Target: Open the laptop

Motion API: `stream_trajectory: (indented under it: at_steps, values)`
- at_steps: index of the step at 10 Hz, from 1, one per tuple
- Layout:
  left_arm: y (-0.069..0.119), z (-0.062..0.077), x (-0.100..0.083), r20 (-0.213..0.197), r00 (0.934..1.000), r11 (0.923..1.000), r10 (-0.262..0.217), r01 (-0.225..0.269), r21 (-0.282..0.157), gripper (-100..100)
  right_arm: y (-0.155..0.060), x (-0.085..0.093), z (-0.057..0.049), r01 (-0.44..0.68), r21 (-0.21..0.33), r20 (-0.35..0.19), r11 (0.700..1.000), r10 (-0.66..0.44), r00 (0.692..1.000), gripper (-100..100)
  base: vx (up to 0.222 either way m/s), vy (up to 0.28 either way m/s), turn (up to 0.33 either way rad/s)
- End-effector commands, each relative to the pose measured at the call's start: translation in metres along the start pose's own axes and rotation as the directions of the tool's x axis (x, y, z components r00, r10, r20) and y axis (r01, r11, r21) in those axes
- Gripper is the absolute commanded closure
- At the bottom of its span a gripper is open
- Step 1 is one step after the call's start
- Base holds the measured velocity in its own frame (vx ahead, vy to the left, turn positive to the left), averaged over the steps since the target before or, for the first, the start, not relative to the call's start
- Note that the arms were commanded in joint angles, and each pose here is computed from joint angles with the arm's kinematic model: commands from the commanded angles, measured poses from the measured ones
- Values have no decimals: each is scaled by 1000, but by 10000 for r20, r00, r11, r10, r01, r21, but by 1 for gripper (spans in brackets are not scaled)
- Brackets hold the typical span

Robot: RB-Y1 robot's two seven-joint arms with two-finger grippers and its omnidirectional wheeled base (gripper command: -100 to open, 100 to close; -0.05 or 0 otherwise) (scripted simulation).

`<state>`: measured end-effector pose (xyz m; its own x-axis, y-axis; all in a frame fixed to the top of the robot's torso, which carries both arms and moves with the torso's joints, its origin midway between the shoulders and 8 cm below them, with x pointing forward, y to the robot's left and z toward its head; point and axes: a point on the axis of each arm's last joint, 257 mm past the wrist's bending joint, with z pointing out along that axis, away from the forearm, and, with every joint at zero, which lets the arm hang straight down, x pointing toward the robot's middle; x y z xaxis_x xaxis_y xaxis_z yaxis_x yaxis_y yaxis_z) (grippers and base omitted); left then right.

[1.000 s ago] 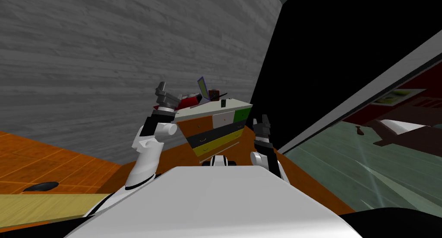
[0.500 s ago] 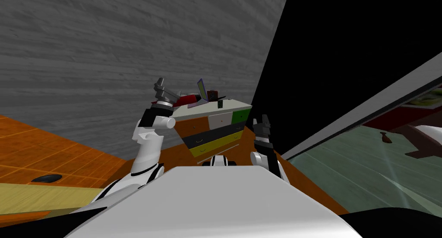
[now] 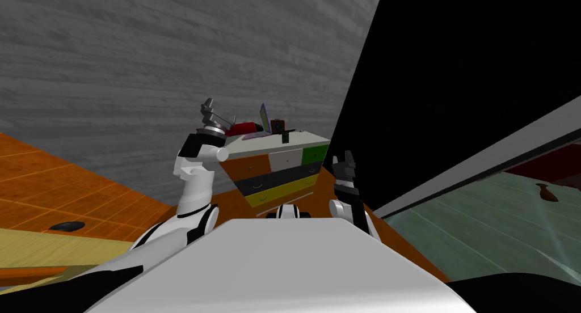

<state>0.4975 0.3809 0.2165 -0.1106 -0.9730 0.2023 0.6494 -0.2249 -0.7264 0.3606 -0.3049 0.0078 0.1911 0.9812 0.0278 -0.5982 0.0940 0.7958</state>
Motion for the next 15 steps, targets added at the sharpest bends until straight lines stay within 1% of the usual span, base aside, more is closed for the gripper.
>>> stream_trajectory:
  at_steps: [1, 2, 3, 4, 5, 6, 7, 8, 9, 10, 11, 12, 13, 14, 15]
  values:
    - [5, 17, -23, 551, 9979, 9988, -343, 361, -326, -100, 0, 0, 0, 1, 0, -1, 10000, -1, 10000, 0, 29, -147, 126]
    - [12, 17, -29, 677, 9971, 9981, -348, 381, -477, -100, 0, 0, 0, -1, 0, 0, 10000, 1, 10000, 0, 36, -154, 93]
    - [5, 29, -35, 840, 9946, 9968, -616, 656, -463, -100, 0, 0, 0, 0, 0, 0, 10000, 0, 10000, 0, 22, -168, 134]
    - [14, 29, -42, 1008, 9929, 9953, -625, 695, -671, -100, 0, 0, 0, 0, 0, 0, 10000, 0, 10000, 0, 38, -137, 92]
    - [15, 28, -43, 1027, 9927, 9952, -626, 699, -690, -100, 0, 0, 0, 0, 0, -1, 10000, 0, 10000, 0, 21, -61, 32]
    - [12, 39, -50, 1262, 9878, 9918, -908, 1011, -784, -100, 0, 0, 0, 2, -1, -1, 10000, -2, 10000, 0, -2, -107, 94]
    - [19, 39, -57, 1394, 9860, 9904, -914, 1046, -906, -100, 0, 0, 0, 0, 0, -1, 10000, 0, 10000, 0, 17, -115, 75]
    - [15, 49, -63, 1606, 9796, 9859, -1206, 1370, -956, -100, 0, 0, 0, 0, -1, -1, 10000, 0, 10000, 0, 20, -166, 126]
    - [24, 48, -70, 1771, 9768, 9835, -1208, 1420, -1123, -100, 0, 0, 0, 0, 0, 0, 10000, 0, 10000, 0, 37, -149, 90]
    - [22, 57, -77, 1987, 9685, 9774, -1501, 1756, -1177, -100, 0, 0, 0, 0, -1, -1, 10000, 0, 10000, 0, 27, -148, 126]
    - [30, 56, -83, 2153, 9650, 9743, -1500, 1813, -1339, -100, 0, 0, 0, 0, 0, 0, 10000, 0, 10000, 0, 14, -138, 86]
    - [30, 64, -90, 2383, 9546, 9660, -1787, 2162, -1419, -100, 0, 0, 0, 0, -1, -1, 10000, 0, 10000, 0, 34, -172, 101]
    - [38, 62, -96, 2534, 9508, 9627, -1785, 2220, -1549, -100, 0, 0, 0, 0, 0, 0, 10000, 0, 10000, 0, 10, -162, 68]
    - [37, 69, -100, 2734, 9396, 9529, -2059, 2561, -1624, -100, 0, 0, 0, -1, -2, -1, 10000, 1, 10000, 0, -14, -184, 100]
    - [47, 67, -107, 2908, 9344, 9486, -2056, 2633, -1754, -100, 0, 0, 0, -1, -1, 0, 10000, 1, 10000, 0, 0, -126, 52]
